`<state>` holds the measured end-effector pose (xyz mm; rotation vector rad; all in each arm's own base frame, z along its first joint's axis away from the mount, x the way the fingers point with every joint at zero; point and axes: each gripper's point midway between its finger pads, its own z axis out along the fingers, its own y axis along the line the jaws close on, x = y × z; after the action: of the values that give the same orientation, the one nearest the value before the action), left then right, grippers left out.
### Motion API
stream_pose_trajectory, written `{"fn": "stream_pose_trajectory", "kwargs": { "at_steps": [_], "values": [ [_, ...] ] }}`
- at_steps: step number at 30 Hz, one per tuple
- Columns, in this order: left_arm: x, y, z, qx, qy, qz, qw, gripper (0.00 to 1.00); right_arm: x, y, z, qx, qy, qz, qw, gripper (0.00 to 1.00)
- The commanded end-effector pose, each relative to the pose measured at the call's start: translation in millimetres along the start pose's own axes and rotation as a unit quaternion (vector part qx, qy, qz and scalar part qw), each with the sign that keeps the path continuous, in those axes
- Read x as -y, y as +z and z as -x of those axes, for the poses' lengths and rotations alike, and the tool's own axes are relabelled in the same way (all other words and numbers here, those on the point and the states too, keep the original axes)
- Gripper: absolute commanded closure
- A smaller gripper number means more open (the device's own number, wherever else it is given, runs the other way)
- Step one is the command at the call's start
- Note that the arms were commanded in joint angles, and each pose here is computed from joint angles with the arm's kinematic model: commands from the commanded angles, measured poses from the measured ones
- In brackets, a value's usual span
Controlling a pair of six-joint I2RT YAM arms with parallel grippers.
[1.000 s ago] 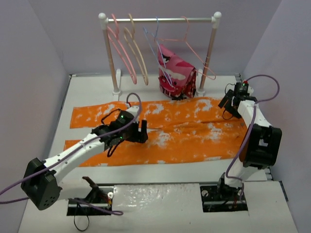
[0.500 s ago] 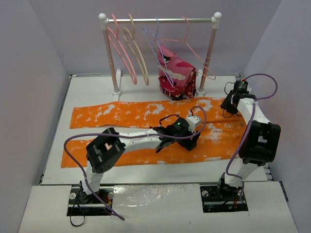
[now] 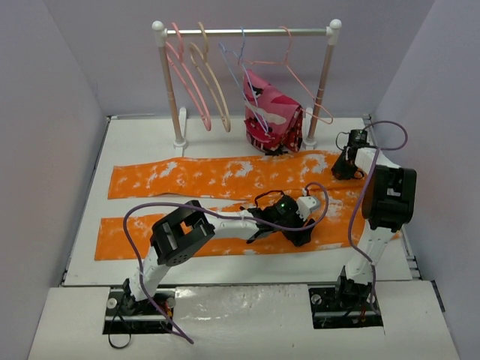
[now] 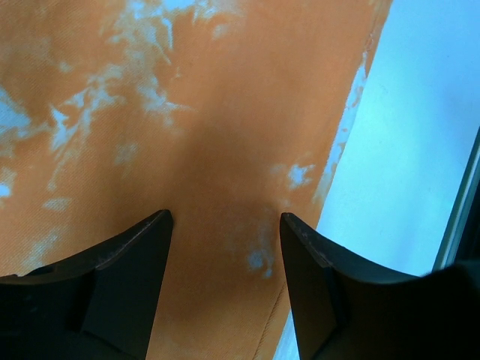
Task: Place the trousers on the hanger
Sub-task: Flatten out the trousers at the center of the board.
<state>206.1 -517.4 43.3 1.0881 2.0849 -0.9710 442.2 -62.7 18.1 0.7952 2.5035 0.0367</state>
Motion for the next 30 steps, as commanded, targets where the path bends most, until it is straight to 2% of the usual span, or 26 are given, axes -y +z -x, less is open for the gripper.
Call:
{"fn": "stream_pose_trajectory", "kwargs": {
  "at_steps": [1, 11, 17, 23, 27, 30],
  "values": [
    [28.8, -8.1, -49.4, -0.062, -0.001, -0.050, 0.997, 0.46, -10.9, 8.9, 22.6, 0.033, -0.003, 0.010, 0.999, 0.76],
    [58.0, -12.0, -107.8, -0.130, 0.020, -0.087, 0.988, 0.49, -14.1, 41.8, 35.3, 0.033, -0.002, -0.004, 0.999, 0.76],
    [56.7, -14.5, -108.4, -0.133, 0.027, -0.079, 0.988, 0.49, -15.3, 34.4, 51.7, 0.055, -0.001, -0.010, 0.998, 0.74],
    [41.5, -25.3, -49.7, -0.085, 0.036, -0.029, 0.995, 0.41, -17.6, -17.2, 74.6, 0.098, -0.001, -0.006, 0.995, 0.68],
    [18.5, -52.7, 18.3, -0.022, 0.013, 0.028, 0.999, 0.36, -5.5, -70.7, 84.6, 0.134, 0.015, -0.028, 0.990, 0.56],
    [-3.2, -87.2, 50.5, 0.010, -0.015, 0.085, 0.996, 0.34, 4.2, -112.0, 79.8, 0.154, 0.034, -0.035, 0.987, 0.46]
  ]
}}
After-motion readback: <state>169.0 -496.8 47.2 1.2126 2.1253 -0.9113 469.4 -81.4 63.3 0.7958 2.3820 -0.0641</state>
